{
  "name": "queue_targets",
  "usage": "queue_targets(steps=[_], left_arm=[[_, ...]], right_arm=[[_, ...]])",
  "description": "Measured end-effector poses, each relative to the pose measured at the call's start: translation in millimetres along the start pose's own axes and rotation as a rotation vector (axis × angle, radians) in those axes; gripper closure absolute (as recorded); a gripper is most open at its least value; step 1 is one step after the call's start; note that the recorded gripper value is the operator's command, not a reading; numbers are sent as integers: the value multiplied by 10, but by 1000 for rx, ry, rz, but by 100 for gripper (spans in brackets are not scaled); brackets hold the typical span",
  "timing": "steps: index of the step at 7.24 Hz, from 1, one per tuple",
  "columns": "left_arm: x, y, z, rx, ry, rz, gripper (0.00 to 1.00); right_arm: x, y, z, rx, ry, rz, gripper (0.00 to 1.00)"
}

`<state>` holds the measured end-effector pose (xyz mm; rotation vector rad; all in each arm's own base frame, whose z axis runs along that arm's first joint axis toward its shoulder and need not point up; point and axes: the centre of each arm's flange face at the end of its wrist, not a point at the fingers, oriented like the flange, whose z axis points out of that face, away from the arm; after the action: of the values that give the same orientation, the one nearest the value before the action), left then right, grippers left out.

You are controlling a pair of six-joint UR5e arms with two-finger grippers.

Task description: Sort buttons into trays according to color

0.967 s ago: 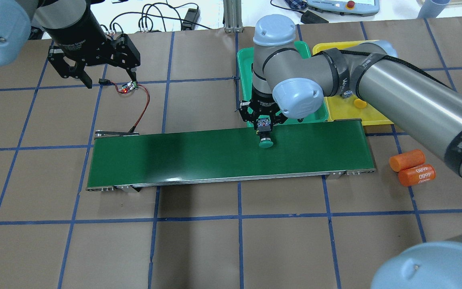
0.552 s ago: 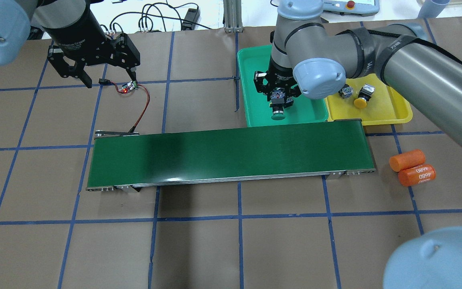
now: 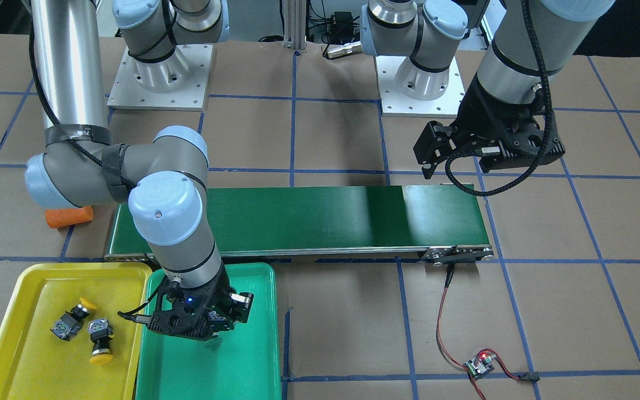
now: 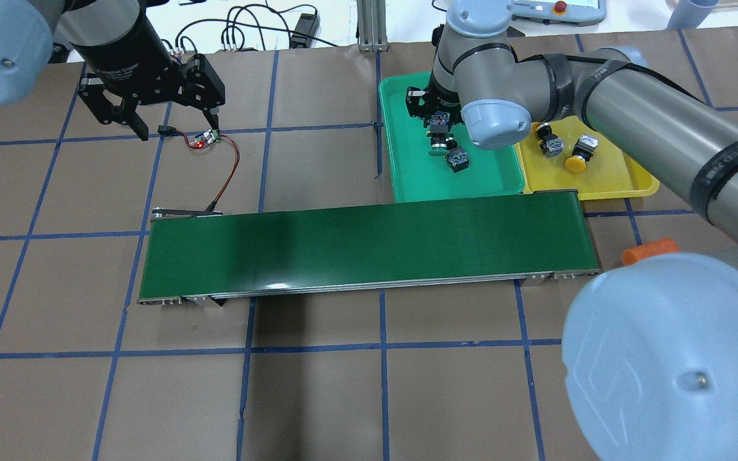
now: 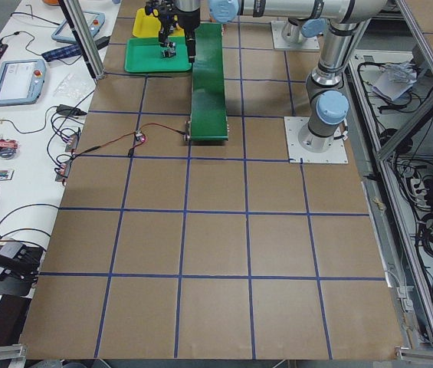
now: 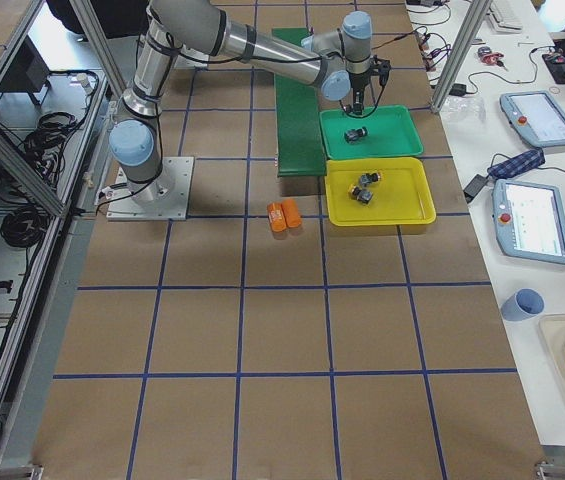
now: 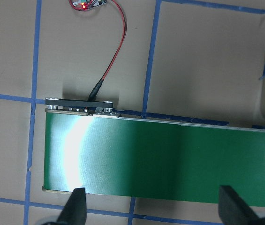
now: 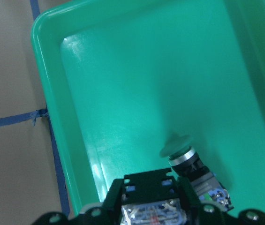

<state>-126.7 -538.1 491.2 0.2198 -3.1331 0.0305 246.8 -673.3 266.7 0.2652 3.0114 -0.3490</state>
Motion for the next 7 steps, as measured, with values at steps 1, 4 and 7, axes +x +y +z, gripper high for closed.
queue_targets(steps=[1,4,7], left_arm=[[-8,-6,0,1,0,-1,0],[-14,-11,0,1,0,-2,0],[-21,-14,1,1,0,-3,0]], right_arm=[[-15,-34,71,18,-5,-26,0],[31,-75,19,48,-3,-99,0],[391,127,-1184,-101,51,-66,0]])
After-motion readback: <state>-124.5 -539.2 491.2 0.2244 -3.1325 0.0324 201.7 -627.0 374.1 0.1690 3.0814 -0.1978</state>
